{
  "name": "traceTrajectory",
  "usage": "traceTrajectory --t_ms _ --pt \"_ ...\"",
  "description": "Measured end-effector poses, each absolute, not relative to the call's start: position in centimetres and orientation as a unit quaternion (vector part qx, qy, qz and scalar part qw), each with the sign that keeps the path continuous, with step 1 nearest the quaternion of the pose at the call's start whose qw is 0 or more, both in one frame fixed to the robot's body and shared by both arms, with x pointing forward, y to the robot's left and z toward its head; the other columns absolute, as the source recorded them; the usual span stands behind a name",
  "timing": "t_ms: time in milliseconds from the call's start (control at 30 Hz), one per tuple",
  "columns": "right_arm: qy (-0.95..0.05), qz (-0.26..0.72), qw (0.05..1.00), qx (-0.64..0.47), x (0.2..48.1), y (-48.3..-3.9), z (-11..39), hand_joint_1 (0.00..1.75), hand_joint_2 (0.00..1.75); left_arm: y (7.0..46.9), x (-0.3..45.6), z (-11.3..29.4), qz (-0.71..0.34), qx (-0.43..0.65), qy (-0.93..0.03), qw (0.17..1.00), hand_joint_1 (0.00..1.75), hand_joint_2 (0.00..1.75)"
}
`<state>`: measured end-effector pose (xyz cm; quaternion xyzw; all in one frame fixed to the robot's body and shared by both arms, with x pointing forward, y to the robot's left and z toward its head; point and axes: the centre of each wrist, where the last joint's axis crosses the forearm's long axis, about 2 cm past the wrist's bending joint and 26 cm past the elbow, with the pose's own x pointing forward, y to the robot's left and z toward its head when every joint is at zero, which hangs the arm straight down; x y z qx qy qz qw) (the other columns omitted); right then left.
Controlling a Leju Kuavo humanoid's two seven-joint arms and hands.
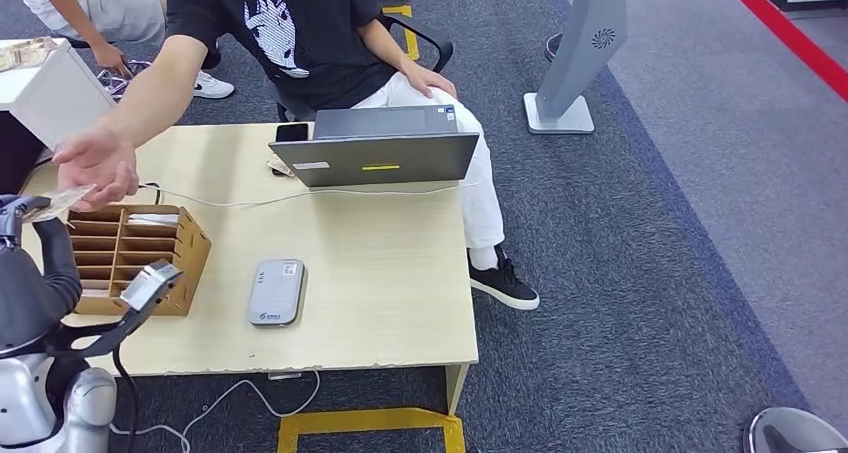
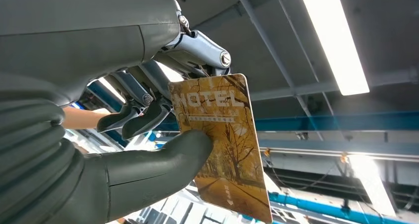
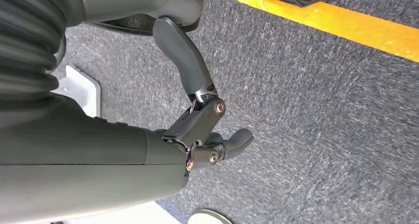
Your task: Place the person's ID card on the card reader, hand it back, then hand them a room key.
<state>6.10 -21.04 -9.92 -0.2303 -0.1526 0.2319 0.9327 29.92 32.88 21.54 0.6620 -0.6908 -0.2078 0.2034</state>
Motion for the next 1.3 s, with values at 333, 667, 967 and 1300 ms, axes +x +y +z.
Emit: traceTrajectory --t_ms 333,667,967,1300 --pt "-0.155 0.250 0.929 -0.227 6.7 -21.0 -9.8 0.00 1.75 34.6 35.9 22.1 -0.236 0.679 -0.656 0.229 1.75 1.75" --pt "-0.156 0.255 0.927 -0.228 7.0 -20.9 -9.8 0.00 1.75 34.1 38.6 21.9 -0.260 0.671 -0.648 0.247 1.75 1.75" --pt "-0.158 0.262 0.924 -0.229 7.0 -20.9 -9.8 0.00 1.75 32.3 39.0 22.2 -0.271 0.662 -0.660 0.230 0.00 1.75" --pt "-0.157 0.261 0.924 -0.230 7.0 -20.9 -9.8 0.00 1.75 31.3 38.3 23.2 -0.261 0.650 -0.685 0.201 0.00 1.75"
